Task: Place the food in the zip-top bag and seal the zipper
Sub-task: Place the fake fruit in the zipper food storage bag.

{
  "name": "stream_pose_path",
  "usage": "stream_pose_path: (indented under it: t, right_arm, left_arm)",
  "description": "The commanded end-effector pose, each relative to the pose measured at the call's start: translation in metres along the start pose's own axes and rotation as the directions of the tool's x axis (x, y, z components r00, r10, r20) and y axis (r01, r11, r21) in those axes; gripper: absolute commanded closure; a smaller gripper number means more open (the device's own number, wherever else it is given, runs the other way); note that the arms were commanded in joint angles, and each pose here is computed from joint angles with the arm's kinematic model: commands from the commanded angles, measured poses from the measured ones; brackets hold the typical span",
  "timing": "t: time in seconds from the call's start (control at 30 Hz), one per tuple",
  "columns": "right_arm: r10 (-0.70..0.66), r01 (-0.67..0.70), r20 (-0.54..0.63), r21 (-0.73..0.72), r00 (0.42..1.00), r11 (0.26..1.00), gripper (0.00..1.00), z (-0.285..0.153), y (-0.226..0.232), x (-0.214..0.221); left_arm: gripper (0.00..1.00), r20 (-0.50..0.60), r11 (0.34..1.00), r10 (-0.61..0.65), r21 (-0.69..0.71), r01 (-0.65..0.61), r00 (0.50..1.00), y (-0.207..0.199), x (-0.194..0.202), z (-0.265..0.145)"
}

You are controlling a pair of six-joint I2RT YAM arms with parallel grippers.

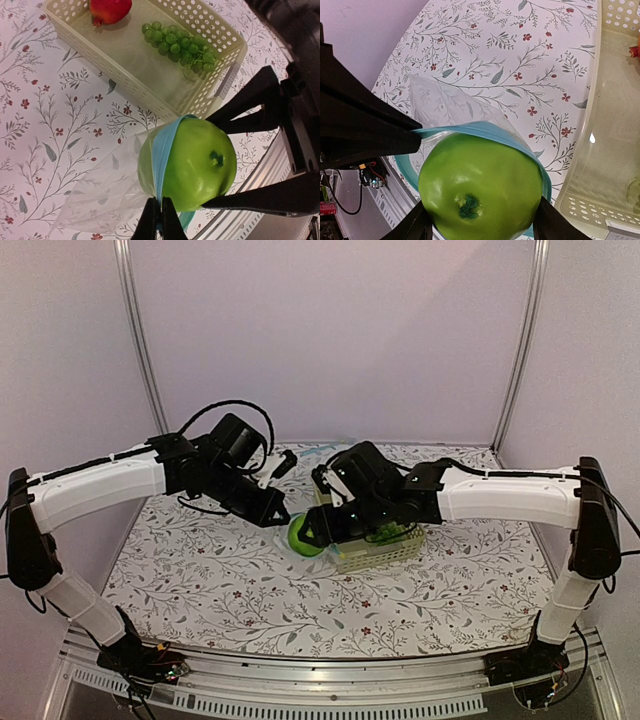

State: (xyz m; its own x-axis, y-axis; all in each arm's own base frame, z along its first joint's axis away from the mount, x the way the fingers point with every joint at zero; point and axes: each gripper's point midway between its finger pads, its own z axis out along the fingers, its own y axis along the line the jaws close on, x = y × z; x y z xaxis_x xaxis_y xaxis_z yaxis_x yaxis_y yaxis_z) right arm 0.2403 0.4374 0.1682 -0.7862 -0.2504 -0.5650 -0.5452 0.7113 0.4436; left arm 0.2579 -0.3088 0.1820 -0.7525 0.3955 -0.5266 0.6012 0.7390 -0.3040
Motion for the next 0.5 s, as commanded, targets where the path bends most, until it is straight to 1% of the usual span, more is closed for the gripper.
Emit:
stream_pose_path:
  t: [0.0, 0.23, 0.3, 0.43, 0.47]
  right_arm:
    - [0.000, 0.000, 0.001, 0.052, 1.000, 0.999, 0.53, 0.010, -0.006, -0.004]
    - [-0.027, 0.040, -0.098, 0.132, 0.995, 0.990, 0.52, 0.027, -0.017, 0.018]
    - [-0.033, 0.051, -0.106, 0.181, 0.994, 0.982, 0.51, 0.030, -0.026, 0.022]
    - [-0.031, 0.052, -0.111, 0.199, 0.993, 0.979, 0.47, 0.033, -0.031, 0.024]
    - [-0.030, 0.051, -0.111, 0.198, 0.993, 0.979, 0.44, 0.033, -0.030, 0.023]
  left_arm:
    - [1.00, 0.029, 0.998, -0.018, 0.054, 0.016, 0.999, -0.005, -0.005, -0.003]
    - [1.00, 0.065, 0.995, -0.036, 0.097, 0.029, 0.997, -0.009, -0.013, -0.008]
    - [1.00, 0.080, 0.992, -0.044, 0.117, 0.034, 0.996, -0.011, -0.015, -0.012]
    - [1.00, 0.096, 0.984, -0.072, 0.169, 0.055, 0.993, -0.013, -0.019, -0.015]
    - [1.00, 0.096, 0.983, -0.076, 0.176, 0.058, 0.992, -0.013, -0.019, -0.015]
